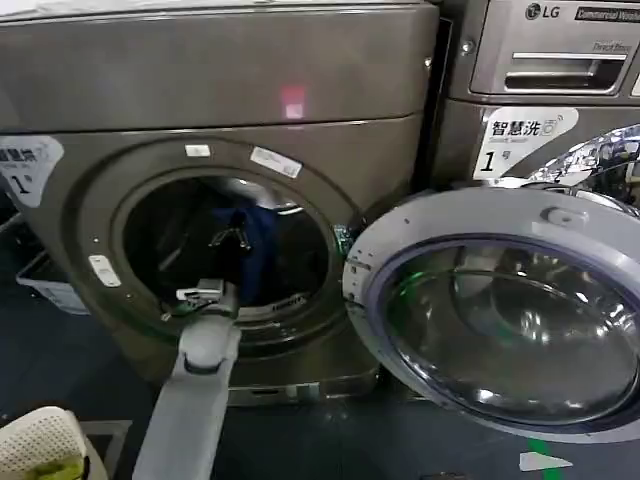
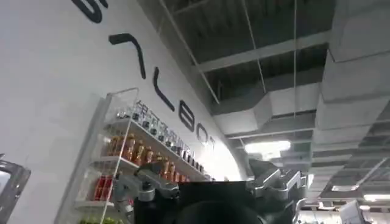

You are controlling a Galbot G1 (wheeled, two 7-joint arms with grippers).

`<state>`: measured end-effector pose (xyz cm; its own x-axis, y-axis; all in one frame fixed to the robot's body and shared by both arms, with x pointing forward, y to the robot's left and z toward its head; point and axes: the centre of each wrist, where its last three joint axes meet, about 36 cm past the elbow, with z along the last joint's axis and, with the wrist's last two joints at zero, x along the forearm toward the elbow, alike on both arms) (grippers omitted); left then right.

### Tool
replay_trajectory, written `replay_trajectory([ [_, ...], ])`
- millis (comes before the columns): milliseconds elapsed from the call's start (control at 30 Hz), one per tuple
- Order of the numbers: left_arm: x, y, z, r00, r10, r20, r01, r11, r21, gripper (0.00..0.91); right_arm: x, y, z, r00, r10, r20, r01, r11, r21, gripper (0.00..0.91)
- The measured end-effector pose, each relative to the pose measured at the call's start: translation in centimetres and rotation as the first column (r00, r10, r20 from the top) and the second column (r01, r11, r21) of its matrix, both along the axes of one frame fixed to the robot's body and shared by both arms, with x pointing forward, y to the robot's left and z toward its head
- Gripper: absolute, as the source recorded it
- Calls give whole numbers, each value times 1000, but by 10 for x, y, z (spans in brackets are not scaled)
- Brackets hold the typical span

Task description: Grasp the clothes from the dryer.

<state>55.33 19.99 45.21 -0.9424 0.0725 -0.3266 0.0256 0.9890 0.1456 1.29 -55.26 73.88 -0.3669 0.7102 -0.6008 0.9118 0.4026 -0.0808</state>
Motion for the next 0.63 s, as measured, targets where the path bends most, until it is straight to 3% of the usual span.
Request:
replay_trajectory([
  [633, -14, -5, 2, 1000, 7, 4, -7, 999, -48, 0, -3, 2, 6, 1000, 11, -10, -11, 1000, -17, 907],
])
